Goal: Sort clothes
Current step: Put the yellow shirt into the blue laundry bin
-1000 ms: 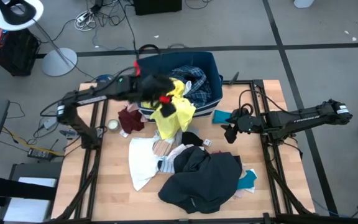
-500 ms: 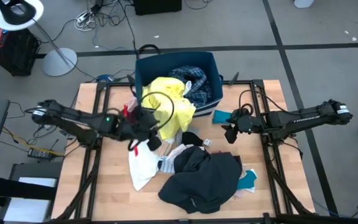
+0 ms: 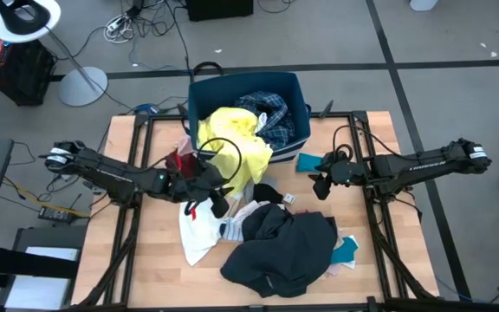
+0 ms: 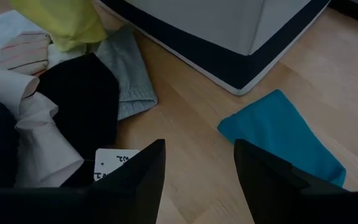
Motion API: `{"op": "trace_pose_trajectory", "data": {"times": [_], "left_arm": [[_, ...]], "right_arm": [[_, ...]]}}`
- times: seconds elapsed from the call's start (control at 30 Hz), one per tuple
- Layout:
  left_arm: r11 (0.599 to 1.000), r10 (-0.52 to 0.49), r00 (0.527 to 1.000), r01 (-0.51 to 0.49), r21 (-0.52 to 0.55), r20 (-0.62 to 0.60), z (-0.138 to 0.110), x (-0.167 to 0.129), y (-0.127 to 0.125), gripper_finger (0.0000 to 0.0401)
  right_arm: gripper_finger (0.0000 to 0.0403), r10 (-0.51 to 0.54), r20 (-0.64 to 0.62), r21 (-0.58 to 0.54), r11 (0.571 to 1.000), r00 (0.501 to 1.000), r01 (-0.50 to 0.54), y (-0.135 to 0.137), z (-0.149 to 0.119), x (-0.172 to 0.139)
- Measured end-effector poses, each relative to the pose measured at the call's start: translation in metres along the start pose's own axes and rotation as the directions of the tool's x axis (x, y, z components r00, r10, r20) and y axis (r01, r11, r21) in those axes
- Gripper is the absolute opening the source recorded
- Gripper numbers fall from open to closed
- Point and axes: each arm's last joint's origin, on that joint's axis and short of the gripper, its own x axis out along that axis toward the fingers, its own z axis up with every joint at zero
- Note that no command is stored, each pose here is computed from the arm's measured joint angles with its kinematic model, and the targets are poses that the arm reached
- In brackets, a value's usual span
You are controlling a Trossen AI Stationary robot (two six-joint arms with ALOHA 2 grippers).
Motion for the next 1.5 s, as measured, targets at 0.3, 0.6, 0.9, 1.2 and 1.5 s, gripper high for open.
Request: {"op": "trace_pose_trajectory", "data": {"times": [0.3, 0.6, 0.9, 1.2, 1.5], "left_arm": [[0.977, 0.113, 0.993, -0.106, -0.187, 0.026, -0.015, 0.03, -0.008, 0.0153], [0.944, 0.235, 0.971, -0.22, -0.245, 0.032, -0.046, 0.082, -0.018, 0.0143], [0.908, 0.328, 0.943, -0.332, -0.255, -0.062, -0.068, 0.106, -0.008, 0.0106], [0.936, 0.323, 0.945, -0.31, -0.164, 0.056, -0.051, 0.085, -0.024, 0.0003], [0.952, 0.304, 0.932, -0.293, -0.086, 0.198, -0.01, 0.048, -0.041, 0.0001]], "right_arm": [[0.0192, 0.0, -0.001, -0.001, 1.0, 1.0, 0.0, 0.0, 0.0, 0.0], [0.0192, 0.0, 0.0, 0.0, 1.0, 1.0, 0.0, 0.0, 0.0, 0.0], [0.0192, 0.0, -0.001, -0.001, 1.0, 1.0, 0.0, 0.0, 0.0, 0.0], [0.0192, 0.001, -0.001, 0.0, 1.0, 1.0, -0.001, 0.0, 0.0, 0.0], [0.0192, 0.0, -0.001, -0.001, 1.0, 1.0, 0.0, 0.0, 0.0, 0.0]]}}
